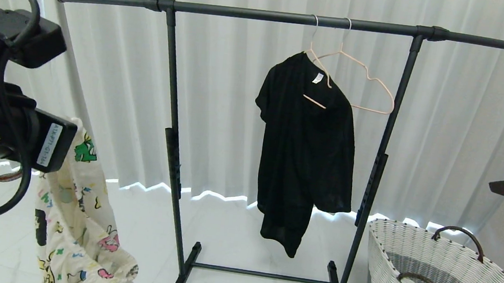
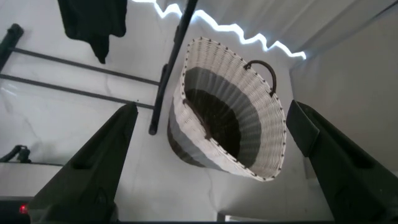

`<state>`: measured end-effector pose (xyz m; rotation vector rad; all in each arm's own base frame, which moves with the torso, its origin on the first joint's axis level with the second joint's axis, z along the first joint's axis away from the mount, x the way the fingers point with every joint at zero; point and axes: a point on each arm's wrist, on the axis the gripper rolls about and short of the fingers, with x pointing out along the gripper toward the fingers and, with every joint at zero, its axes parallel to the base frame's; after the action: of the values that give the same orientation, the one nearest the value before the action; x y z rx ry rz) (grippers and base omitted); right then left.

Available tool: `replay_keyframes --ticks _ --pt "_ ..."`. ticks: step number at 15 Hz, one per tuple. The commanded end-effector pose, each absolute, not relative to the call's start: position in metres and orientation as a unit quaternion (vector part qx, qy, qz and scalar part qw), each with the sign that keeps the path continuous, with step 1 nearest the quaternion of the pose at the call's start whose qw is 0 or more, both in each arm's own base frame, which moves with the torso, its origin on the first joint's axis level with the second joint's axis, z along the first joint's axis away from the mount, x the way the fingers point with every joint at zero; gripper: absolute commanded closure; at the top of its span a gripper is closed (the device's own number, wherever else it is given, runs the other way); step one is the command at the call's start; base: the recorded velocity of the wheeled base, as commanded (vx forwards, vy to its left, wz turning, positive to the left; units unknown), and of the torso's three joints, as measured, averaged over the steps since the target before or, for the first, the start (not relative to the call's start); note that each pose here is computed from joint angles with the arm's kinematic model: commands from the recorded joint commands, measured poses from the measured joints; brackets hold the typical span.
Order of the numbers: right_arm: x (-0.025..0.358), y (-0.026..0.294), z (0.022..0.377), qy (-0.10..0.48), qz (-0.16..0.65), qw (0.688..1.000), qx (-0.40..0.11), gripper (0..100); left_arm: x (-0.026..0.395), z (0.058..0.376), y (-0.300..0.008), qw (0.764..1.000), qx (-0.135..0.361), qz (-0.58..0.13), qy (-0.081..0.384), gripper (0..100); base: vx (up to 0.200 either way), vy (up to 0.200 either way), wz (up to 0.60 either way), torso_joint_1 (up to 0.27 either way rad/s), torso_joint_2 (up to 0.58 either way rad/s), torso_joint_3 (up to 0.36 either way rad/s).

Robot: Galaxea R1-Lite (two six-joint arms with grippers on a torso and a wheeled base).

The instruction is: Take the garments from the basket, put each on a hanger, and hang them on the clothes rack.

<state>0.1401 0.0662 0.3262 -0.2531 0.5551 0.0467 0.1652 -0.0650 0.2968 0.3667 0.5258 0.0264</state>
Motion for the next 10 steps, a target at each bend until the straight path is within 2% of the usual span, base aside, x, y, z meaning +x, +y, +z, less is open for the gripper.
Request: replay_keyframes --ticks 1,2,10 --pt "0.1422 0.0661 0.3240 0.277 0.020 0.952 -0.125 0 0.1654 0.2982 -0.0641 0.953 0.174 0.016 0.247 100 0.000 0.000 0.00 0.041 -0.13 -0.207" --pt "0.1429 0.0652 0.3243 0.276 0.017 0.953 -0.123 0 0.1664 0.2989 -0.0625 0.954 0.172 0.021 0.244 100 0.000 0.000 0.00 0.032 -0.29 -0.256" --pt "0.1425 0.0628 0.3252 0.274 0.012 0.954 -0.119 0 0.1653 0.2956 -0.0621 0.952 0.176 0.018 0.249 100 0.000 0.000 0.00 0.178 -0.47 -0.282"
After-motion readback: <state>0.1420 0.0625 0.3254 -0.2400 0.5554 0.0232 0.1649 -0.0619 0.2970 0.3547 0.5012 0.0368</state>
